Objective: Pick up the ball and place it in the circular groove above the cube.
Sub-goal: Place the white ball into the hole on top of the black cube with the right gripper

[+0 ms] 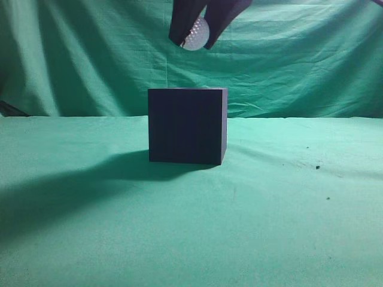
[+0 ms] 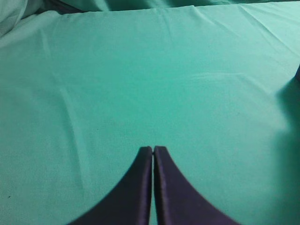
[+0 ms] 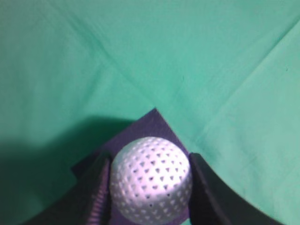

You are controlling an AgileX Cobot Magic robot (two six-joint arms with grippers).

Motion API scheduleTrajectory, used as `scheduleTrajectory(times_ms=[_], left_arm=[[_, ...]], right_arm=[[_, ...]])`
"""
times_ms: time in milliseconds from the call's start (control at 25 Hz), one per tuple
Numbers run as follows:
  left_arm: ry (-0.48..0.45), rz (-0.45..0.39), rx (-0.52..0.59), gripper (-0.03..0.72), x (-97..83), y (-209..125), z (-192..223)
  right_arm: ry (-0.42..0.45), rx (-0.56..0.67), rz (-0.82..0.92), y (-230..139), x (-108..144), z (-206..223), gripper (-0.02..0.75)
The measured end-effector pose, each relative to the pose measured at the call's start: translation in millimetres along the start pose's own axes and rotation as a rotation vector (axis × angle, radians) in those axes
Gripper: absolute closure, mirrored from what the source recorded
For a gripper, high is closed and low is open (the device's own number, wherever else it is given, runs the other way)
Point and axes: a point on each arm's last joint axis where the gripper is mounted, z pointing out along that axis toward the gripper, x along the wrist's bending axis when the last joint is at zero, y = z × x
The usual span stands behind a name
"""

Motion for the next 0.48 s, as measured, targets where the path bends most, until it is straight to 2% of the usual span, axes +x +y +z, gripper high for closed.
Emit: scheduleTrajectory(times_ms=[160,480], left_arm=[[0.0,0.0,0.0,0.688,0.0,0.0,0.0],[0.0,0.0,0.0,0.688,0.0,0.0,0.0]], right_arm=[[-0.008,-0.042,-0.003,4.0,0.5,0.9,0.423],[0.005,0.053,0.005,-6.5,-1.3,36.2,0.423]])
